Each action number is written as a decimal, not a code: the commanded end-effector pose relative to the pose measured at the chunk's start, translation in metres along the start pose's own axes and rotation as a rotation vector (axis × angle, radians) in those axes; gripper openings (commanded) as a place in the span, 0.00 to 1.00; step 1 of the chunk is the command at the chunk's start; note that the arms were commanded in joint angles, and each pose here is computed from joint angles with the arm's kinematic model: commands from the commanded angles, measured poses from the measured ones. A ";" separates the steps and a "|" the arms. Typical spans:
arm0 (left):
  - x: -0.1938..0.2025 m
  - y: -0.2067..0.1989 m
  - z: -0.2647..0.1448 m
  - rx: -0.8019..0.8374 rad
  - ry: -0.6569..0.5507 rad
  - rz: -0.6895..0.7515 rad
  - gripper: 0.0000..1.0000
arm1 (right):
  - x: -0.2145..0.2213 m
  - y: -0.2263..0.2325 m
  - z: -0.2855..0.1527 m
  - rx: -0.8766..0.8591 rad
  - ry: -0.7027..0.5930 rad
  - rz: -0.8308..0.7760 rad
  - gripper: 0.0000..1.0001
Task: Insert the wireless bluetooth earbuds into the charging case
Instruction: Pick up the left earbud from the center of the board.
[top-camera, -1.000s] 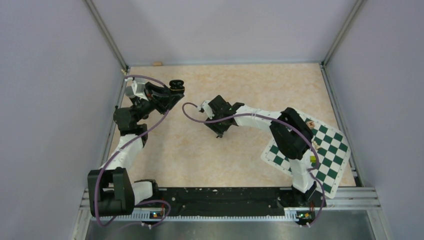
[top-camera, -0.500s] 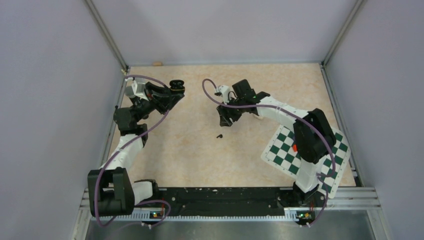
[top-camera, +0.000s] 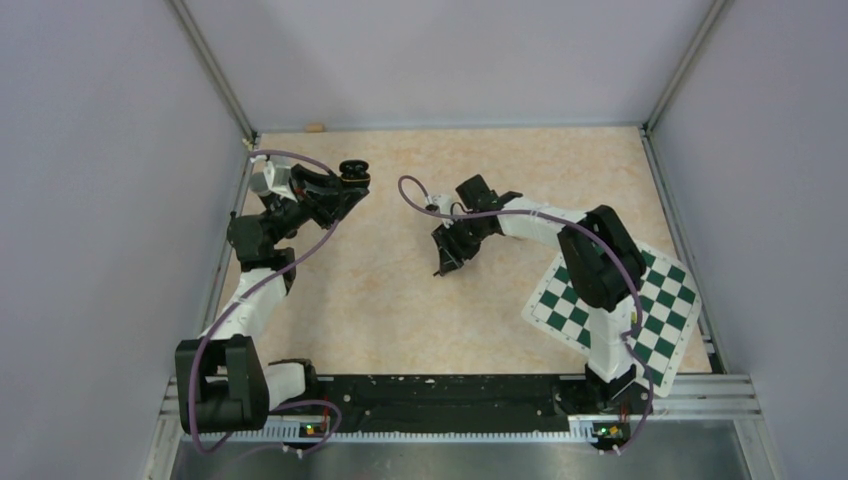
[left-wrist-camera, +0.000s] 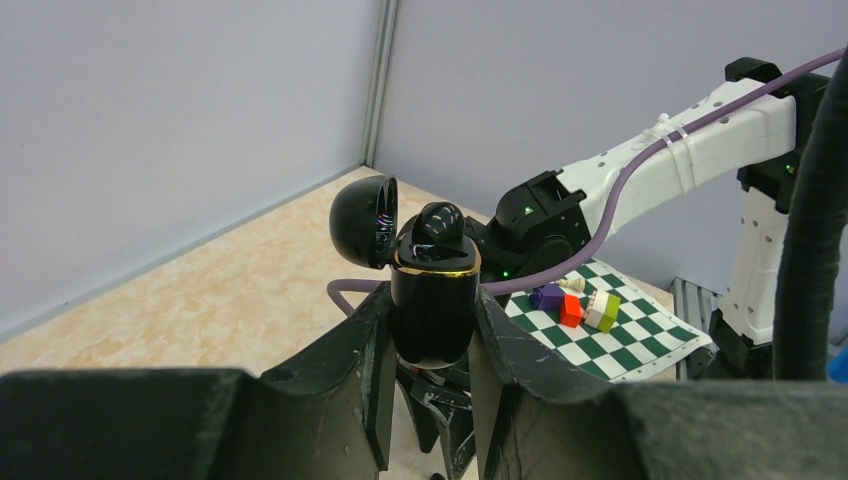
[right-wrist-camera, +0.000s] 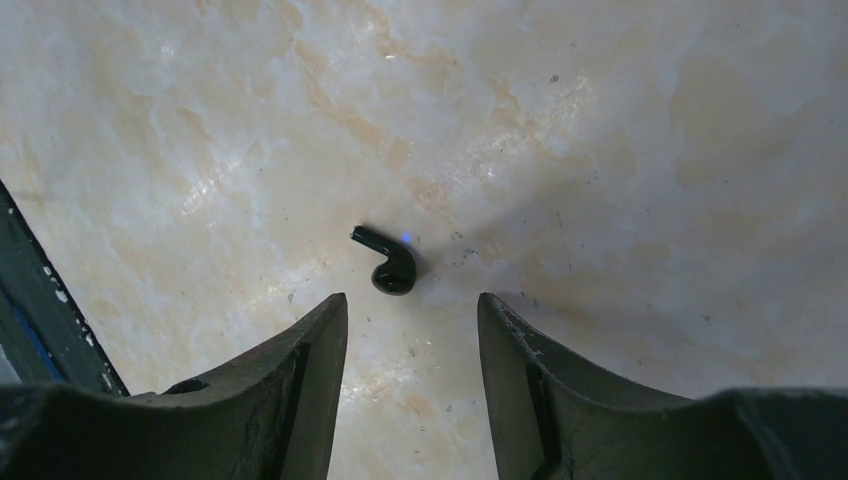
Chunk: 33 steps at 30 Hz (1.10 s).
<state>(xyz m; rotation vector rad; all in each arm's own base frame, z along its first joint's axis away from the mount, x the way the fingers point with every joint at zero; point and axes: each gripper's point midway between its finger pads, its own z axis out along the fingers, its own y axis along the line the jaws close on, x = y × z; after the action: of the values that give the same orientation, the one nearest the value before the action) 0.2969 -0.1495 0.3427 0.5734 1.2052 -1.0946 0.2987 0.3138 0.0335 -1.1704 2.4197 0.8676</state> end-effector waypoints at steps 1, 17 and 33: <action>-0.004 -0.005 0.001 0.025 -0.011 0.041 0.00 | -0.012 0.011 -0.001 -0.053 -0.013 -0.014 0.50; -0.004 -0.005 0.001 0.026 -0.013 0.040 0.00 | -0.008 0.010 0.014 -0.088 0.005 0.040 0.47; -0.005 -0.006 0.002 0.028 -0.016 0.038 0.00 | 0.001 0.007 0.018 -0.082 0.043 0.050 0.33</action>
<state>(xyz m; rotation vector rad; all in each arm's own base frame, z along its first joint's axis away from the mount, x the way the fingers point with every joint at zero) 0.2964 -0.1500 0.3419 0.5781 1.2065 -1.0972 0.2916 0.3251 0.0283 -1.1570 2.4653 0.9887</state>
